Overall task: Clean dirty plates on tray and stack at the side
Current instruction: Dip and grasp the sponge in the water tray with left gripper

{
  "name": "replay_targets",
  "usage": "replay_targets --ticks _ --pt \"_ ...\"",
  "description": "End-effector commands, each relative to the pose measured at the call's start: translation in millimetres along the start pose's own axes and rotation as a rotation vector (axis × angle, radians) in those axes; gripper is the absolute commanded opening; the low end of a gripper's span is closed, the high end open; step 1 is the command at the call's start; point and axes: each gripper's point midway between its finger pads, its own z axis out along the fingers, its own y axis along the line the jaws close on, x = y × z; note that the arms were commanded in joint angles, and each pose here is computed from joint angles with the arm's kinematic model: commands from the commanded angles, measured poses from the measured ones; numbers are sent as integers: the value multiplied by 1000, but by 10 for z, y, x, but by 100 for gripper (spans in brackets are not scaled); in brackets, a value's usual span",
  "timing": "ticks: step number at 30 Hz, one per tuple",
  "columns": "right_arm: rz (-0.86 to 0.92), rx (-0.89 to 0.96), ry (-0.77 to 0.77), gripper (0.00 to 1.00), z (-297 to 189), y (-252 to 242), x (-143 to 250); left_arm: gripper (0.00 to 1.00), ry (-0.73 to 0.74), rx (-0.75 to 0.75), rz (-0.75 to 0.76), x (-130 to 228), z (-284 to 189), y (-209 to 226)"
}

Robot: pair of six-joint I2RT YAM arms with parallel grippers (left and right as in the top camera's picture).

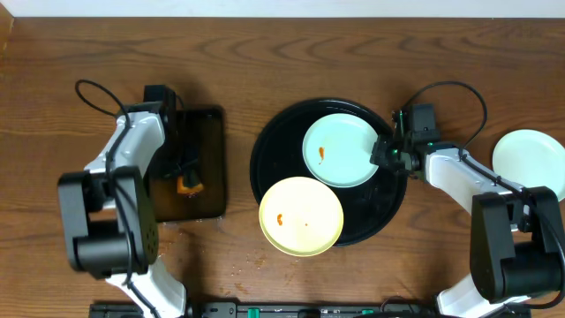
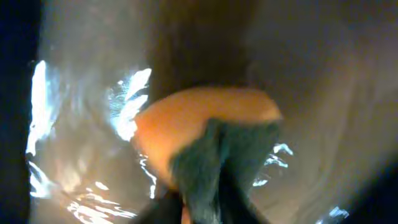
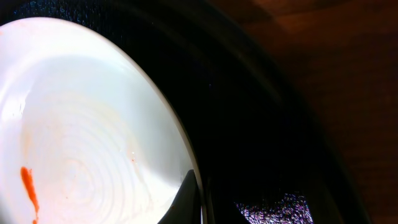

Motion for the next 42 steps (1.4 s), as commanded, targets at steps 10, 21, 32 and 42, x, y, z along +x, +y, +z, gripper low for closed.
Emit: replay_targets --ticks 10,21,32,42 --pt "20 49 28 1 110 -108 96 50 -27 47 66 177 -258 -8" --pt "20 49 27 1 110 -107 95 14 12 34 78 517 255 100" --pt "20 49 27 1 110 -109 95 33 -48 57 81 264 -188 -18" --pt "20 49 27 1 110 -109 95 41 -118 12 83 130 -80 49"
